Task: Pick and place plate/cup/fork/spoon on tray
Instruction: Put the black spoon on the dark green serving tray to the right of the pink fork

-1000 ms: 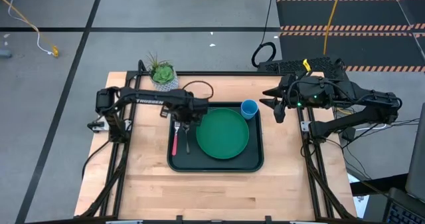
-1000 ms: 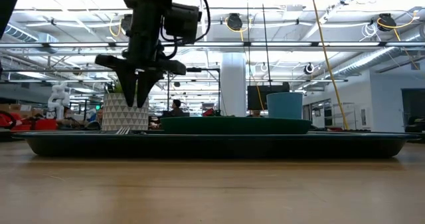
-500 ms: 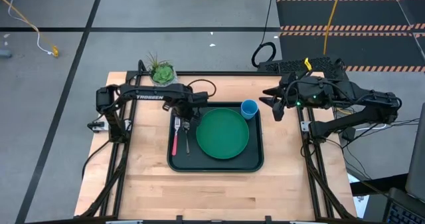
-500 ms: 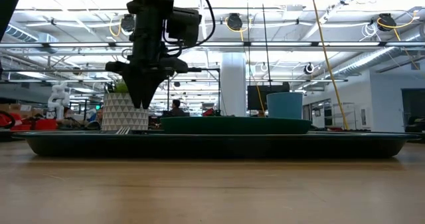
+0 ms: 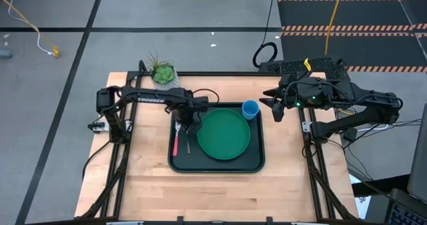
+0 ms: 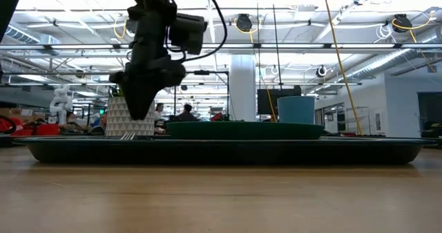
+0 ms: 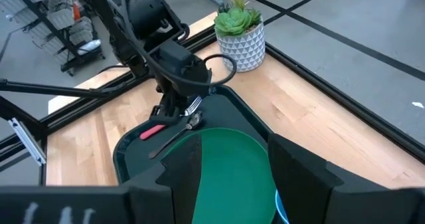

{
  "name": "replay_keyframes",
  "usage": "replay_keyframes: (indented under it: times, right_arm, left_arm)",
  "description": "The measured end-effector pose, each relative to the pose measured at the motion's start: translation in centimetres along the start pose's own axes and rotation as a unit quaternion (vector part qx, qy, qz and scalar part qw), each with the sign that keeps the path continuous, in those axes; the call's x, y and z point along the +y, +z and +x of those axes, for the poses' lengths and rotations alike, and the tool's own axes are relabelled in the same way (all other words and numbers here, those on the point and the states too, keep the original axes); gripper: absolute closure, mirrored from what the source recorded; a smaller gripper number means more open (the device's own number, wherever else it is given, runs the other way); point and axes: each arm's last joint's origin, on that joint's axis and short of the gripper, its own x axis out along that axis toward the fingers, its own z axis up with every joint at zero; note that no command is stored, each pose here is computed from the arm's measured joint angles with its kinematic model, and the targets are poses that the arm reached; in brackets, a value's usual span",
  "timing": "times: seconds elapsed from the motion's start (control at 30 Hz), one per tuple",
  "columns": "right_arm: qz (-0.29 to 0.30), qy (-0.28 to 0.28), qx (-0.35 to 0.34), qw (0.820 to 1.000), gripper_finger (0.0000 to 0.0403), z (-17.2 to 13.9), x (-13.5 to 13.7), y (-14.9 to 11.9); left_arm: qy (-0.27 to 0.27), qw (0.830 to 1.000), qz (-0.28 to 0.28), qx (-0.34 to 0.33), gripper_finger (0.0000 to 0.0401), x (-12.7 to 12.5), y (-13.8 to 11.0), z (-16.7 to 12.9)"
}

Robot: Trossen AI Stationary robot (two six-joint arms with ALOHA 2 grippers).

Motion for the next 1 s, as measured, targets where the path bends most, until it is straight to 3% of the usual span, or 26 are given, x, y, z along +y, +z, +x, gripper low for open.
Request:
replay_keyframes:
  times: [1.0]
  right_arm:
    - [0.014,0.000,0.004,1.000,0.0236,0.0,0.0,-0.1]
  left_arm:
    - [-0.051,0.995,0.082,-0.010,0.0302,0.1,0.8,0.6]
